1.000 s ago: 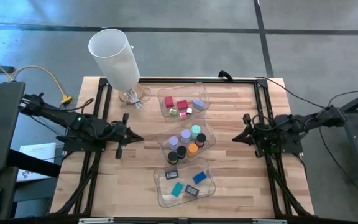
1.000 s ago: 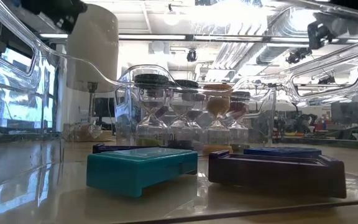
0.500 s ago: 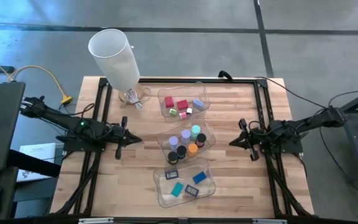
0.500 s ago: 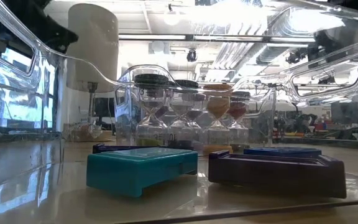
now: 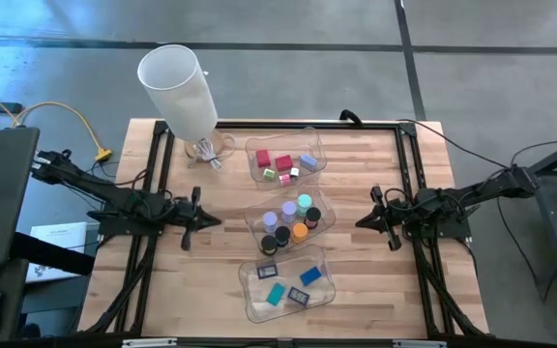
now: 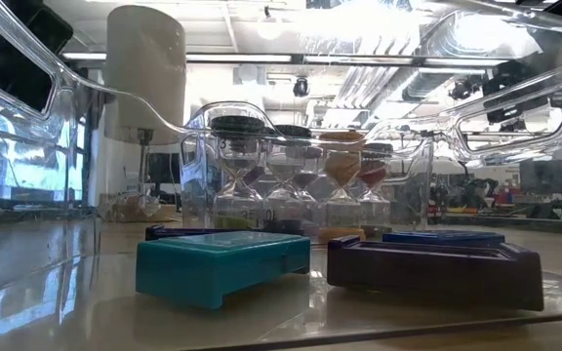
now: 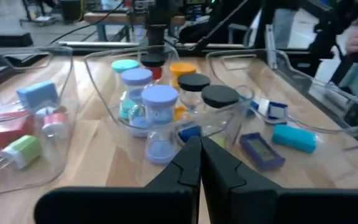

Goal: Pick & Place Office items
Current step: Return to Home Position

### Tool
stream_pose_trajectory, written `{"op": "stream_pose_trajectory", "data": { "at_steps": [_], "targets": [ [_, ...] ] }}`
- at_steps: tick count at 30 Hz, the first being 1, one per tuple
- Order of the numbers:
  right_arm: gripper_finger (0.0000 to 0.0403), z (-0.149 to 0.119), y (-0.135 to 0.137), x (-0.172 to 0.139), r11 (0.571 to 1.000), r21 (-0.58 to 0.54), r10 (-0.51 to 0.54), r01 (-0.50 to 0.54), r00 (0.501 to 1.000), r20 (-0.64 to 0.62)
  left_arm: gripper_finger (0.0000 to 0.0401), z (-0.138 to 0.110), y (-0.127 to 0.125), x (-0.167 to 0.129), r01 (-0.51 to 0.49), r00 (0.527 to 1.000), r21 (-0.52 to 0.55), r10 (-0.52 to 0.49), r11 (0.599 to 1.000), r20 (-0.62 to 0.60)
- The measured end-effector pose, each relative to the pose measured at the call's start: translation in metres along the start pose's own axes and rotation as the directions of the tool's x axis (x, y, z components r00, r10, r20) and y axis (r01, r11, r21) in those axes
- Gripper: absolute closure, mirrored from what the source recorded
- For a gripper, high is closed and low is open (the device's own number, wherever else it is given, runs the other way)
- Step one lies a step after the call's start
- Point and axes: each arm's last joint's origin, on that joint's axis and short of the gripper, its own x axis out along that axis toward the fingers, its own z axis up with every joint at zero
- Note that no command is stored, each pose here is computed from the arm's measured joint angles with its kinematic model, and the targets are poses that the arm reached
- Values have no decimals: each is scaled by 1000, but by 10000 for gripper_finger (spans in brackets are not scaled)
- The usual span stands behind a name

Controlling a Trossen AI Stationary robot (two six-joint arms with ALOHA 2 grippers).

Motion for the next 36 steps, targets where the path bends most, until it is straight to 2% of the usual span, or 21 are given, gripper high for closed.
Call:
{"op": "stream_pose_trajectory", "data": {
  "at_steps": [6, 12, 16, 21, 23, 26, 30, 36],
  "targets": [
    [401, 0, 0, 0, 1000, 4, -4, 4, 1000, -1, 401, -6, 1, -1, 11, 999, 9, -11, 1000, 36],
    [401, -1, 0, 0, 1000, 4, -10, 10, 1000, -4, 401, 1, 2, -8, -1, 995, 70, -6, 998, 100],
    [401, -1, 0, 0, 1000, 3, -8, 8, 1000, -5, 401, -1, 6, -15, -49, 994, 64, 42, 997, 97],
    [401, 0, 0, 0, 1000, -7, -7, 7, 1000, -2, 401, -4, 9, -25, -43, 995, 23, 41, 999, 92],
    [401, -1, 0, 0, 1000, -28, -6, 6, 1000, -2, 401, -2, 10, -29, -36, 991, 8, 34, 999, 127],
    [401, -1, 0, 0, 999, -50, -16, 16, 1000, -2, 401, 0, 9, -31, -12, 988, 31, 7, 999, 151],
    [401, -1, -2, 0, 996, -44, -76, 76, 997, -1, 401, -2, 9, -30, -12, 992, 49, 6, 999, 128],
    [401, -1, -7, -1, 970, -41, -240, 241, 971, 12, 401, -3, 10, -29, -17, 993, 21, 14, 1000, 116]
  ]
}}
